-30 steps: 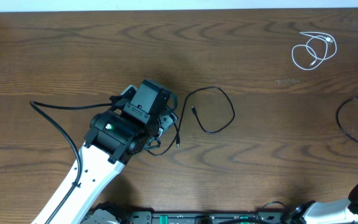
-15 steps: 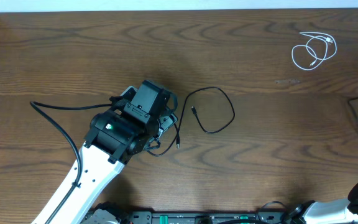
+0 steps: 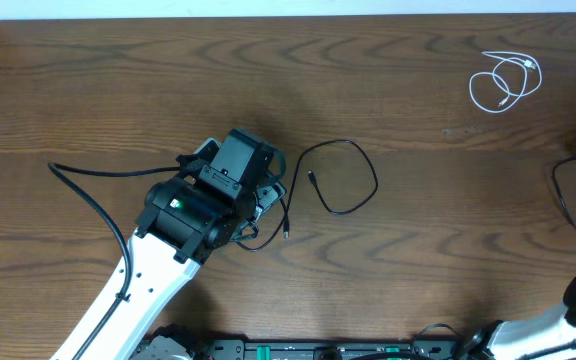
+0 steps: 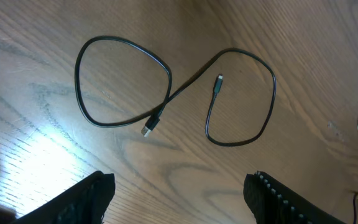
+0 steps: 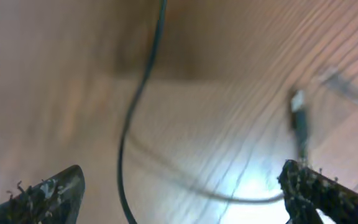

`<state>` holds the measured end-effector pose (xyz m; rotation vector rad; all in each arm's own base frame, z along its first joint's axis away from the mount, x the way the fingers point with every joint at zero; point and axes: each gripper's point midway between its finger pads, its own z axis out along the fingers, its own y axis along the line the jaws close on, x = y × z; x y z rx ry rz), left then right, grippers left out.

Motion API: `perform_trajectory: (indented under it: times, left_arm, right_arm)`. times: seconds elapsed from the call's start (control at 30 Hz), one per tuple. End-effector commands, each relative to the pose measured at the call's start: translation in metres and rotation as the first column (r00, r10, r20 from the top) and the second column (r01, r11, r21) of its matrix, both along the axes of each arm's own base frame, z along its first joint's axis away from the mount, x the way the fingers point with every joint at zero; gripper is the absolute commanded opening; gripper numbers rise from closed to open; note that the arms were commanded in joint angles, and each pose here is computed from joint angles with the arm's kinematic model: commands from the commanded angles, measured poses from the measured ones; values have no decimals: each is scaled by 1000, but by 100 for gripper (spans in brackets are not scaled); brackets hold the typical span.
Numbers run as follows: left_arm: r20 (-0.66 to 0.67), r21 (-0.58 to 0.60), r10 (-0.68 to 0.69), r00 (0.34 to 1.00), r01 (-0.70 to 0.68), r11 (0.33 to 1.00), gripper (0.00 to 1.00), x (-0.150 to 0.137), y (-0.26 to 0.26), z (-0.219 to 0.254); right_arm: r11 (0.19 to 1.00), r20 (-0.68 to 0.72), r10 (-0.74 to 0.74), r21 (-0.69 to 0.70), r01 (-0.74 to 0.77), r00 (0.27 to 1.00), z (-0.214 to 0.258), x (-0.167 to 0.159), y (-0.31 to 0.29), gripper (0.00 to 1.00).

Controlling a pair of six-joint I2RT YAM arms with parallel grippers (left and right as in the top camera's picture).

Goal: Untangle cables

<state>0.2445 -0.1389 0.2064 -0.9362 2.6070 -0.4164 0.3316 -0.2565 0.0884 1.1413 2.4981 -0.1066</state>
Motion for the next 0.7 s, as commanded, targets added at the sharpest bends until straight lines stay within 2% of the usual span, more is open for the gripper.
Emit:
perform_trajectory:
  times: [0.0,0.17,0.3,0.4,0.53,0.67]
  left_arm:
    - [10,14,-3,1000,3,1000,72,3,2,1]
    - [10,14,-3,1000,3,1000,72,3,2,1]
    - [12,13,-3,1000,3,1000,72,3,2,1]
    - [13,12,-3,1000,3,1000,72,3,2,2]
    - [13,12,-3,1000,3,1000,72,3,2,2]
    - [13,12,-3,1000,3,1000,72,3,2,2]
  right_arm:
    - [995,-110,66,83,-57,992,-38,-12,15,94]
    - [989,-170,80,136,-57,982,-57,-21,23,98]
    - [967,-124,192,193,-166,973,-60,-14,36,99]
    - [961,-101,204,212,-180,974,-59,-10,41,98]
    - [949,-117,257,217,-228,959,-64,-12,47,95]
    - [955,-185,260,197,-224,948,-78,-23,50,88]
